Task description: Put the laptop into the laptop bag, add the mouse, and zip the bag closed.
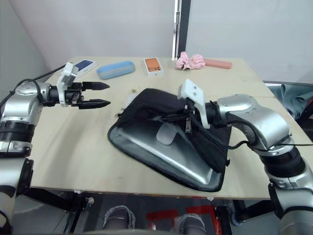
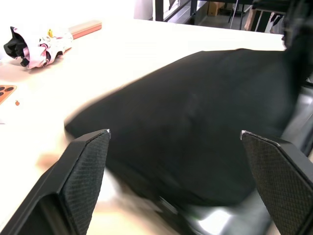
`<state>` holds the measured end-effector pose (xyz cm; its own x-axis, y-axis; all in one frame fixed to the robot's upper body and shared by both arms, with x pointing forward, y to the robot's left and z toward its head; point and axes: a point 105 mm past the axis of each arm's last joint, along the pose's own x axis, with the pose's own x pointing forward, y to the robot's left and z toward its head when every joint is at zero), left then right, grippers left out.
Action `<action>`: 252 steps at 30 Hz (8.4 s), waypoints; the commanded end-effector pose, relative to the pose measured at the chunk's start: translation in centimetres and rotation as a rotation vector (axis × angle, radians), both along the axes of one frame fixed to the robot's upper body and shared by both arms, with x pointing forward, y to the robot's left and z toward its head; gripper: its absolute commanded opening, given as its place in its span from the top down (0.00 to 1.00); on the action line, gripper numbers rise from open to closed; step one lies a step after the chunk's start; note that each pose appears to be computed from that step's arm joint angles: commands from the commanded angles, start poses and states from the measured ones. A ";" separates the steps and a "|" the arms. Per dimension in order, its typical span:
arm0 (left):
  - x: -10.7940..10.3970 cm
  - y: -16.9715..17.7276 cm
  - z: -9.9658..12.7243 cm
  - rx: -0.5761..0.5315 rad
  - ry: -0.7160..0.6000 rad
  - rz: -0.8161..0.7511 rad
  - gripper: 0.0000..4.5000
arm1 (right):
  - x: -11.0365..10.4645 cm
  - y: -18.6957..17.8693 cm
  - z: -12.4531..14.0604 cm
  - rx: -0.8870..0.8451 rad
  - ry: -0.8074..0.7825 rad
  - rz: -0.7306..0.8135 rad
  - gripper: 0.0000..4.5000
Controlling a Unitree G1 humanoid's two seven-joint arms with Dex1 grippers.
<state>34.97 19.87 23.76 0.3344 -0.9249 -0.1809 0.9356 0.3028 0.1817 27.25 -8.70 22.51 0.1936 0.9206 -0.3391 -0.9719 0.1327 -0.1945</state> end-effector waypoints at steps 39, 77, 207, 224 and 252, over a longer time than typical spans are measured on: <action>-5.6 10.3 -1.0 0.049 0.363 0.208 0.00 | -9.3 -21.3 -0.2 -0.027 0.172 -0.801 0.00; 3.2 -3.3 -11.0 -0.328 0.995 0.272 0.12 | -6.3 -18.8 -7.9 0.346 0.506 -0.864 0.00; -5.0 9.0 0.0 0.039 0.226 0.258 0.00 | -2.2 -16.3 0.5 0.042 0.043 -0.574 0.01; -9.4 2.4 2.5 0.092 0.047 -0.131 0.00 | -2.5 -12.7 2.3 -0.006 -0.073 -0.406 0.01; -11.2 4.8 0.8 0.023 0.103 -0.001 0.00 | 3.3 4.2 -4.2 0.059 0.118 0.012 0.99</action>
